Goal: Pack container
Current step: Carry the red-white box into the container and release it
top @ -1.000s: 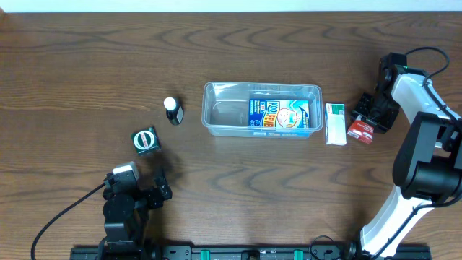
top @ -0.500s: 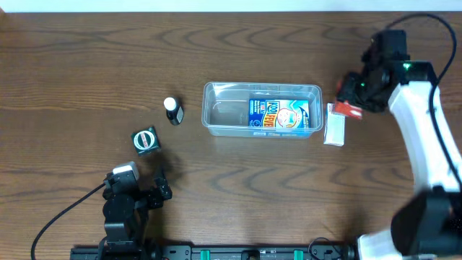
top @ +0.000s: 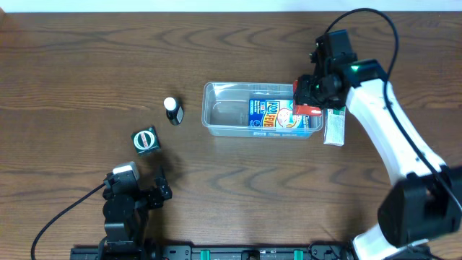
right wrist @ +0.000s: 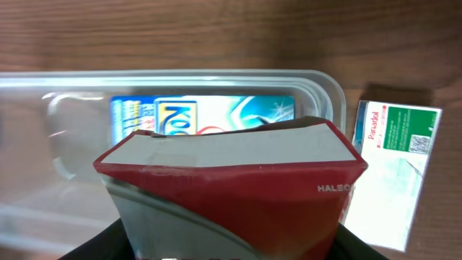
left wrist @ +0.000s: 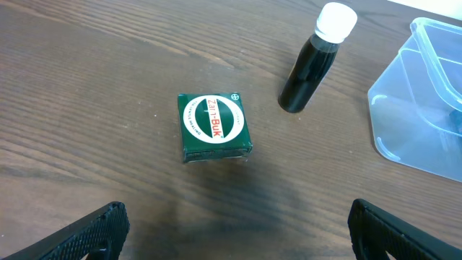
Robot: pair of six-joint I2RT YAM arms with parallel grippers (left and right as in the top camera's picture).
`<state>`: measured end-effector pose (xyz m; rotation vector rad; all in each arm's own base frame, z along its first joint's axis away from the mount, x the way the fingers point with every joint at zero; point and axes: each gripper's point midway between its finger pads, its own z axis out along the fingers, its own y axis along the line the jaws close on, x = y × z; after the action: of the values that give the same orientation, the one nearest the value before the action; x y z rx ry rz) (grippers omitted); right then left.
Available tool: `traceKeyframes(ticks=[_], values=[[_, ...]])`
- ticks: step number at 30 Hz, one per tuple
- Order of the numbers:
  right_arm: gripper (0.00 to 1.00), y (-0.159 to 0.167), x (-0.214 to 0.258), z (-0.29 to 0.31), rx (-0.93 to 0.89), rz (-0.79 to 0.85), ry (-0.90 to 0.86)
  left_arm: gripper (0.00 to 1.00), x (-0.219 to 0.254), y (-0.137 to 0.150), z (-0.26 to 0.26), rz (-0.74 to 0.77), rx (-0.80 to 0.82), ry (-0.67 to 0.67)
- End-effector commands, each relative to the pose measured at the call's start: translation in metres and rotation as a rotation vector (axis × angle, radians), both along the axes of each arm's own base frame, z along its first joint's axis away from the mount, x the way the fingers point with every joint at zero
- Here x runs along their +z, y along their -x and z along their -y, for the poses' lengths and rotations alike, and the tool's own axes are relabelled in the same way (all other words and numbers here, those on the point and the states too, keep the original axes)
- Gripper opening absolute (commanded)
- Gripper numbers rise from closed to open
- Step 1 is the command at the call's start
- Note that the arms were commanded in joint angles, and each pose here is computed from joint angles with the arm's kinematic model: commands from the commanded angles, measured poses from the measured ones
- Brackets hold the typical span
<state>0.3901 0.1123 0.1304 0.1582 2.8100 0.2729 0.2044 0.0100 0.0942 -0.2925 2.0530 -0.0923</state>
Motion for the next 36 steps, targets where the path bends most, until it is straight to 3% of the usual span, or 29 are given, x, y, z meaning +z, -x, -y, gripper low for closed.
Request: traceKeyframes(ticks=[1,10,20,29,36], values=[[0.54,-0.003,-0.019,-0.001,-0.024,-0.04,0.013,0.98,-0.004,0.0,-0.002,-0.005,0.002,-0.019],[0.54,-0.002,-0.045,0.0,-0.021,-0.101,0.043,0.98,-0.004,0.0,-0.002,-0.005,0.002,-0.018],[0.67,-0.003,-0.048,0.004,-0.028,-0.099,0.079,0.98,-0.004,0.0,-0.002,-0.005,0.002,-0.018],[0.68,-0.003,-0.048,0.004,-0.027,-0.097,0.079,0.98,-0.004,0.0,-0.002,-0.005,0.002,-0.018],[0.74,-0.008,-0.039,0.003,-0.028,-0.068,0.071,0.98,-0.004,0.0,-0.002,-0.005,0.002,-0.019]])
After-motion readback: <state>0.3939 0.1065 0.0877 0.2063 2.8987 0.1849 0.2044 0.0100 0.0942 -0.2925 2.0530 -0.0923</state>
